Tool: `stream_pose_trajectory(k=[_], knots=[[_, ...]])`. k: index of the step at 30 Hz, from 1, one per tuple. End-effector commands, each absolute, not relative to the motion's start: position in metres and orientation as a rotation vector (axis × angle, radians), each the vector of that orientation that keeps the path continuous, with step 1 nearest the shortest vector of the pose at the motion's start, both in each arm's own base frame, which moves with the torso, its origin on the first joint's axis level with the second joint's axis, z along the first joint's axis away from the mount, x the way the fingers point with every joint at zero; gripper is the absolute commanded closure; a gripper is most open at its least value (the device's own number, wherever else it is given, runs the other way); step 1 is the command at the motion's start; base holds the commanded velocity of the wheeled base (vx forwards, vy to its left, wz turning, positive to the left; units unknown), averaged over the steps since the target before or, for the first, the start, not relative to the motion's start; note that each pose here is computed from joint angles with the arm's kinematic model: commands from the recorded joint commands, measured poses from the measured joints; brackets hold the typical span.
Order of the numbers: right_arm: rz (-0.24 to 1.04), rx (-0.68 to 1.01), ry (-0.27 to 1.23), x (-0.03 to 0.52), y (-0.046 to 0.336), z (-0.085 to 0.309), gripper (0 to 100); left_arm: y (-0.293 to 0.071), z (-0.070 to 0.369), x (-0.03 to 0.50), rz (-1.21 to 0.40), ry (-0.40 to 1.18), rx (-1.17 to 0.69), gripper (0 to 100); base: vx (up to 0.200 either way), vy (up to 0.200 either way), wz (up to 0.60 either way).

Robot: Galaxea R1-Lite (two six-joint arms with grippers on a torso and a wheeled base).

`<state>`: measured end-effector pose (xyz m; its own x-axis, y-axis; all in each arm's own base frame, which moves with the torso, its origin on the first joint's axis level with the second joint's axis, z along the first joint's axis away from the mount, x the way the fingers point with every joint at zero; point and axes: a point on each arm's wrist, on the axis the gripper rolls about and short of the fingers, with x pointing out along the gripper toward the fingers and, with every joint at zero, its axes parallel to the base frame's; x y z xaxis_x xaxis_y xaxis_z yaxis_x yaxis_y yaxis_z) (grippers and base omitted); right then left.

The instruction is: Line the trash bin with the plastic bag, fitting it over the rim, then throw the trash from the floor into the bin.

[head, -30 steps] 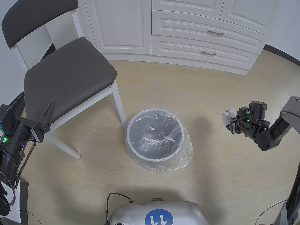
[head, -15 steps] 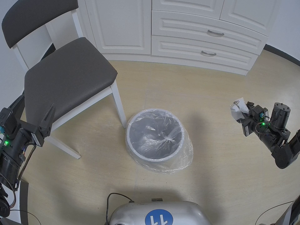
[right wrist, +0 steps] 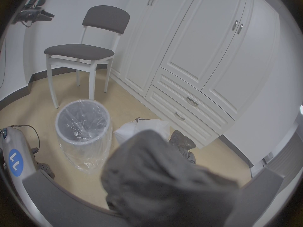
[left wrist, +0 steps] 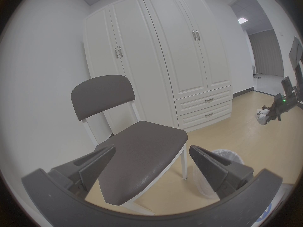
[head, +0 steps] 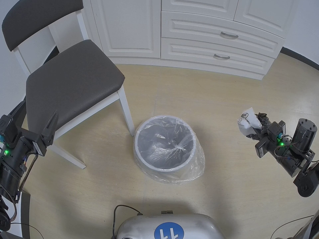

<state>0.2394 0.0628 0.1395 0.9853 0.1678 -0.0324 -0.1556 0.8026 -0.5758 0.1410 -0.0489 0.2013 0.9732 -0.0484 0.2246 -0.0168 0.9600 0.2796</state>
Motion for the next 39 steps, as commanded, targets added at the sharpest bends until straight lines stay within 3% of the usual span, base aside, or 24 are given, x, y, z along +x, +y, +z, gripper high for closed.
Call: stream_pose_trajectory(k=[1,10,22,26,28,33,39], knots=[[0.209,-0.628,-0.029,0.229,0.069,0.136,100,-0.049,0.202,0.14,-0.015,-0.236,0.282,0,0.0,0.0,0.0],[0.201,-0.528,-0.169,0.216,0.099,0.143,100,-0.056,0.199,0.137,-0.069,-0.234,0.279,0,0.0,0.0,0.0],[0.205,-0.669,-0.215,0.261,0.105,0.139,100,-0.058,0.198,0.135,-0.089,-0.232,0.278,0,0.0,0.0,0.0],[0.178,-0.758,-0.338,0.287,0.098,0.159,100,-0.058,0.196,0.135,-0.09,-0.227,0.28,0,0.0,0.0,0.0],[0.186,-0.795,-0.471,0.311,0.093,0.183,100,-0.059,0.196,0.134,-0.1,-0.227,0.278,0,0.0,0.0,0.0],[0.144,-0.958,-0.463,0.331,0.08,0.2,100,-0.06,0.195,0.134,-0.107,-0.223,0.278,0,0.0,0.0,0.0],[0.238,-1.217,-0.478,0.332,0.082,0.211,100,-0.06,0.197,0.134,-0.106,-0.233,0.267,0,0.0,0.0,0.0]])
